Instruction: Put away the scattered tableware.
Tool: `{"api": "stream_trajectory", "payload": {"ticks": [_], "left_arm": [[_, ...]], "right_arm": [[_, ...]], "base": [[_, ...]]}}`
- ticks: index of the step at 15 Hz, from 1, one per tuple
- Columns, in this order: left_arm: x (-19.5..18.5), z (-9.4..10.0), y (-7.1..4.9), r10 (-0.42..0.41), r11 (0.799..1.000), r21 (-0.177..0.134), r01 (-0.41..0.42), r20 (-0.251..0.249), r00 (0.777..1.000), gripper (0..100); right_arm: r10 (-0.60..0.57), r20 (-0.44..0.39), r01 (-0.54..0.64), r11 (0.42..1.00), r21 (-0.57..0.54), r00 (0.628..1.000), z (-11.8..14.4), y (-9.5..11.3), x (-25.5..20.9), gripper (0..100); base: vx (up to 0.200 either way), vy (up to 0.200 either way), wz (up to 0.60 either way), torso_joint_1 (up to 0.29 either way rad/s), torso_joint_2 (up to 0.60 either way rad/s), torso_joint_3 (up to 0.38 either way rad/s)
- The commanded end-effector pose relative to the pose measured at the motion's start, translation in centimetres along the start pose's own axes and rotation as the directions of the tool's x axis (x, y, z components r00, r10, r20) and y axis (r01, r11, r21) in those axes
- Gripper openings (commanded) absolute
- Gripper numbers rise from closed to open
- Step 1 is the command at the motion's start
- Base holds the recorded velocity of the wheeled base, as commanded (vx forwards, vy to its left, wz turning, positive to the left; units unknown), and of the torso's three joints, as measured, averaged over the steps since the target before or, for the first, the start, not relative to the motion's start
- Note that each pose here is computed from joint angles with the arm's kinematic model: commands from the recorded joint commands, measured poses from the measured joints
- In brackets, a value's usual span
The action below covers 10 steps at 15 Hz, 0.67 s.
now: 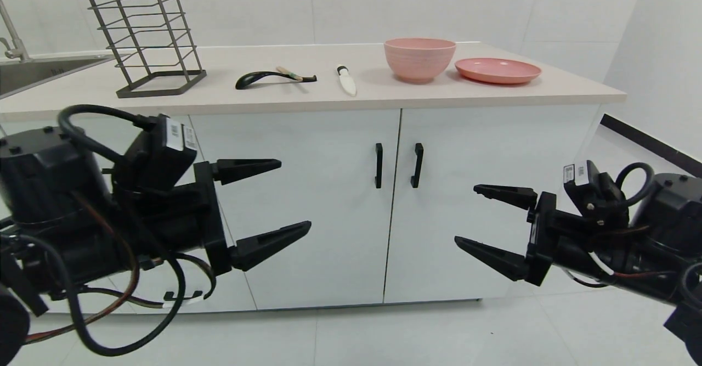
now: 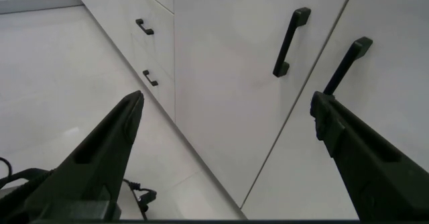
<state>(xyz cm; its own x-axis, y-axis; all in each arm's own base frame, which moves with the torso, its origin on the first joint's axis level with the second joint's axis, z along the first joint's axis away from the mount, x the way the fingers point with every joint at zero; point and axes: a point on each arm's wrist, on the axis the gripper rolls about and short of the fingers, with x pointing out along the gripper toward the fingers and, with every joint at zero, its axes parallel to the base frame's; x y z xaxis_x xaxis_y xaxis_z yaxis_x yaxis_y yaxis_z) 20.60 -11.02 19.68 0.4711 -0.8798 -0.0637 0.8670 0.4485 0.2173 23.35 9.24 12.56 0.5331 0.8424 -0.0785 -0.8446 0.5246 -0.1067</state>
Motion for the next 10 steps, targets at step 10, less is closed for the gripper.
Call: {"api": "stream_trajectory", "payload": {"ticks": [10], "left_arm": [[5.5, -2.1, 0.3, -0.052, 0.995, -0.087, 0.047, -0.057, 0.997, 100]], "right_arm": [[0.004, 0.01, -0.004, 1.0, -0.015, 1.0, -1.4, -2.6, 3.7, 100]], "base": [[0.0, 0.0, 0.0, 0.0, 0.0, 0.0]]}}
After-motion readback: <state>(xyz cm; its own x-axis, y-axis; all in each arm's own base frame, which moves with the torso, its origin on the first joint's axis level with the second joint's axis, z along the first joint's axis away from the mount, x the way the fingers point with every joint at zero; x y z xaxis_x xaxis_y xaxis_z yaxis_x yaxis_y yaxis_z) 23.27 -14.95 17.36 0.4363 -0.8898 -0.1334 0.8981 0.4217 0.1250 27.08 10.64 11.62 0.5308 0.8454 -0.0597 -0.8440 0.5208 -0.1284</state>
